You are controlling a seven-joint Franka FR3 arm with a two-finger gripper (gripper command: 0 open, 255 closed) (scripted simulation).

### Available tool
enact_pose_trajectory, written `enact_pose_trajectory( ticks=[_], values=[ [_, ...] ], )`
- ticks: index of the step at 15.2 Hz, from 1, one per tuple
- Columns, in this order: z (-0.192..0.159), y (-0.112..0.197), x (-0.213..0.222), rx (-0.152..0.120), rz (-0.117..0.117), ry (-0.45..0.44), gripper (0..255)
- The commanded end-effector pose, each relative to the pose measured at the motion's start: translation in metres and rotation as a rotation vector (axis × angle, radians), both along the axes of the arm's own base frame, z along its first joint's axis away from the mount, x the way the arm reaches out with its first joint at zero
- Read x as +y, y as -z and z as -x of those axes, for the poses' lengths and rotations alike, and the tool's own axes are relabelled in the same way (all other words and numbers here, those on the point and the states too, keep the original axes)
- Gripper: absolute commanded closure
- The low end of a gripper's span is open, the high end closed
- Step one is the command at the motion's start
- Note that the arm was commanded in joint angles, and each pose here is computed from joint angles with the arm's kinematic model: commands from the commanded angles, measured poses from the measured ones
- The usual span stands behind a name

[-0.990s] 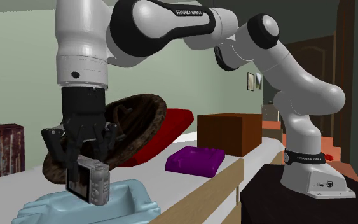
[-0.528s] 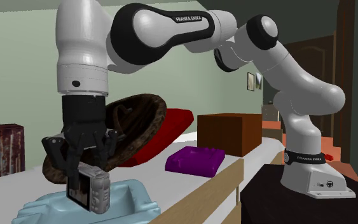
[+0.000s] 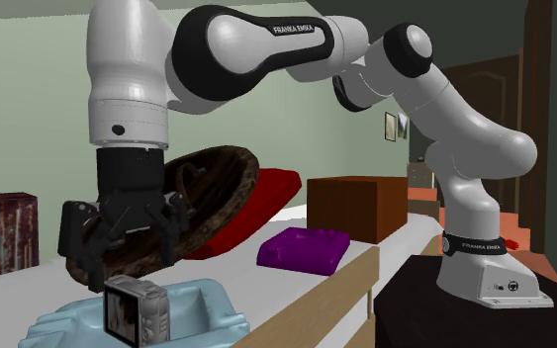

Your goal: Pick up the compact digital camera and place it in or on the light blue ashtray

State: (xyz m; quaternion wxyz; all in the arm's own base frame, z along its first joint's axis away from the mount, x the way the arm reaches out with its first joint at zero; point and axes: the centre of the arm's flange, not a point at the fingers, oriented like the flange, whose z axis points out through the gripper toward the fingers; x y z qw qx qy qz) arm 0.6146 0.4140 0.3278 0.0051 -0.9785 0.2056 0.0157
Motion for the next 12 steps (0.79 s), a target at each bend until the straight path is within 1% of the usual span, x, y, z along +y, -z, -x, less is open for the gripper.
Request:
enact_pose_trajectory(
  ticks=[1, 5, 12],
  values=[
    [0.000, 0.000, 0.000, 0.000, 0.000, 0.000, 0],
    [-0.001, -0.050, -0.001, 0.000, 0.000, 0.000, 0],
    [-0.001, -0.050, -0.001, 0.000, 0.000, 0.000, 0]
  ],
)
